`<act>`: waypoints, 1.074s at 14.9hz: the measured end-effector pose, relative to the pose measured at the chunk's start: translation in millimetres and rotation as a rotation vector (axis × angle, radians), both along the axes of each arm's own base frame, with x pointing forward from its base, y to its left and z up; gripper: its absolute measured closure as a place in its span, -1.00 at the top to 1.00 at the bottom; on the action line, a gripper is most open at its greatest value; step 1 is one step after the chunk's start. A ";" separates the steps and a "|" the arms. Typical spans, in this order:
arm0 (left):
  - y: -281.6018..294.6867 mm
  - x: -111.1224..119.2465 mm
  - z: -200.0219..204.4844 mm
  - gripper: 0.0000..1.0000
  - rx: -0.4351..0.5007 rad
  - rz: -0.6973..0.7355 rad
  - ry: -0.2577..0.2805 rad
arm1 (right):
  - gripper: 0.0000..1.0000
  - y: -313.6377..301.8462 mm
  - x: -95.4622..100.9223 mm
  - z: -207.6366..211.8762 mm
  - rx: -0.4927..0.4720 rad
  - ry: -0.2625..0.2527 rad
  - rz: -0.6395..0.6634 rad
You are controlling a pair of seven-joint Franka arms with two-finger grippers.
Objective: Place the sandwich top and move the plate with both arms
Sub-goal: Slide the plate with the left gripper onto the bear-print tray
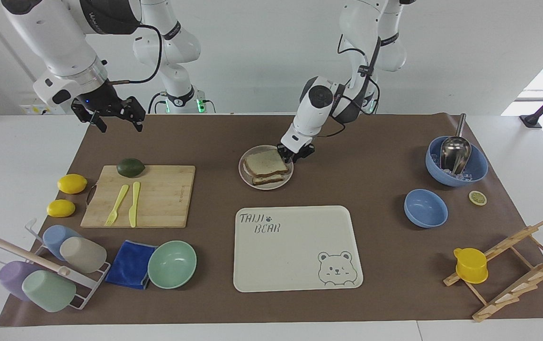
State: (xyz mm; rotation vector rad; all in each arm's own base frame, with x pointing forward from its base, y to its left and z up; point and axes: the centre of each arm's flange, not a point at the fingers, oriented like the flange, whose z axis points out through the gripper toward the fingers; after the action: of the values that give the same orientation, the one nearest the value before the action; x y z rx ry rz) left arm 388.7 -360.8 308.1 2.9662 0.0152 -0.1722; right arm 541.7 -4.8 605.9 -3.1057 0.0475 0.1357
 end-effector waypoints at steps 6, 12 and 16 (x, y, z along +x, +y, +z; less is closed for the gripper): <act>-2.3 1.0 3.4 -0.91 -0.012 0.004 -0.015 | 1.00 1.1 0.0 0.0 0.000 0.000 0.002; 6.6 13.2 12.5 -0.91 -0.015 0.033 0.004 | 1.00 1.1 0.0 0.0 0.000 0.000 0.002; 23.4 52.0 52.7 -0.91 -0.025 0.072 0.039 | 1.00 1.1 0.0 -0.1 0.000 0.000 0.002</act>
State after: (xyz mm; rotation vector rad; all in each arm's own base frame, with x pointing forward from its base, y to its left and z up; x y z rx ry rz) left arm 440.7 -337.4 360.8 2.9322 0.1234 -0.2192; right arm 541.7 -3.7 605.7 -3.1059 0.0442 0.1362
